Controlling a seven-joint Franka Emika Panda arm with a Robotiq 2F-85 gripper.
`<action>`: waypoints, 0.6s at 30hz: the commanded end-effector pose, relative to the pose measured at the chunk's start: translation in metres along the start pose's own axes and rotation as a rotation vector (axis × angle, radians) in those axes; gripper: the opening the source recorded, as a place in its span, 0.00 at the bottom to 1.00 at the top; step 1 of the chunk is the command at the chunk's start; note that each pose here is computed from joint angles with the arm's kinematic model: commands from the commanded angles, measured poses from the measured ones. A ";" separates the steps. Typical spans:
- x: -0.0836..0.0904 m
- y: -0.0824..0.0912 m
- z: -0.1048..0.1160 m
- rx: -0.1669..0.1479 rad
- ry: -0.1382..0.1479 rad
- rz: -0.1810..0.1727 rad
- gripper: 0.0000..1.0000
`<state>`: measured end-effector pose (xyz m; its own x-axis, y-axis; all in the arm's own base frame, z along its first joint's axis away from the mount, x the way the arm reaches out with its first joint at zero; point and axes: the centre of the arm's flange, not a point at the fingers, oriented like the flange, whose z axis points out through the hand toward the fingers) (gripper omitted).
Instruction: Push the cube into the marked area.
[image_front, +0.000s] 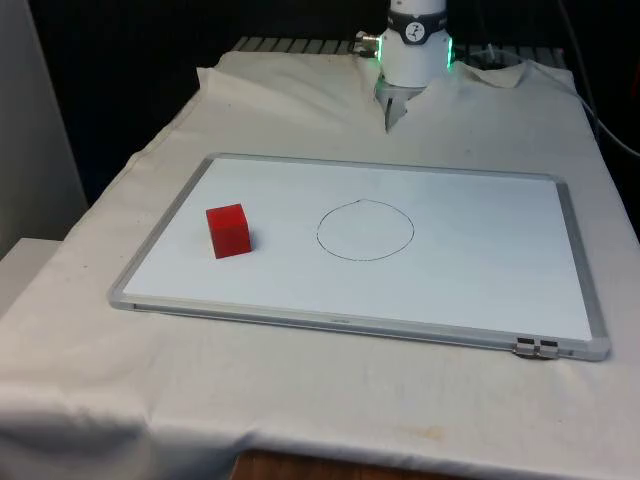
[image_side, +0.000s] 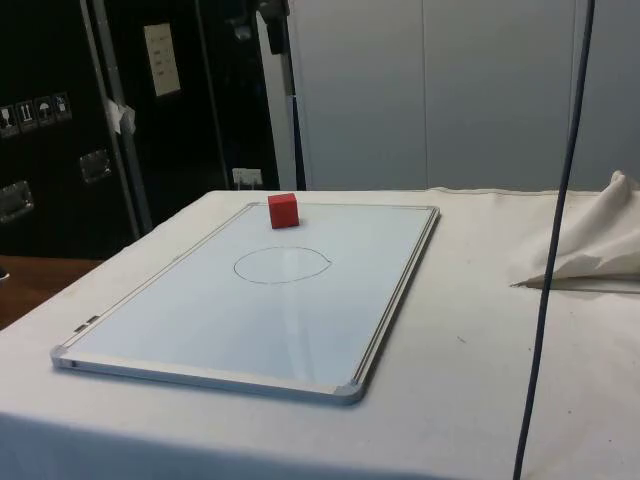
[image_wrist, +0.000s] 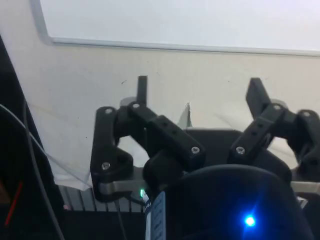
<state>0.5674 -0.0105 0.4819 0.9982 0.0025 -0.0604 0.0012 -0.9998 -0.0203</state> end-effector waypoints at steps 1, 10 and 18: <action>0.000 0.001 0.000 0.005 0.000 0.000 0.96; 0.000 0.004 0.000 0.008 0.001 0.004 0.51; 0.000 0.007 0.001 0.010 0.002 0.007 0.04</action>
<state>0.5674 -0.0159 0.4814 0.9981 -0.0031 -0.0611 -0.0045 -0.9997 -0.0221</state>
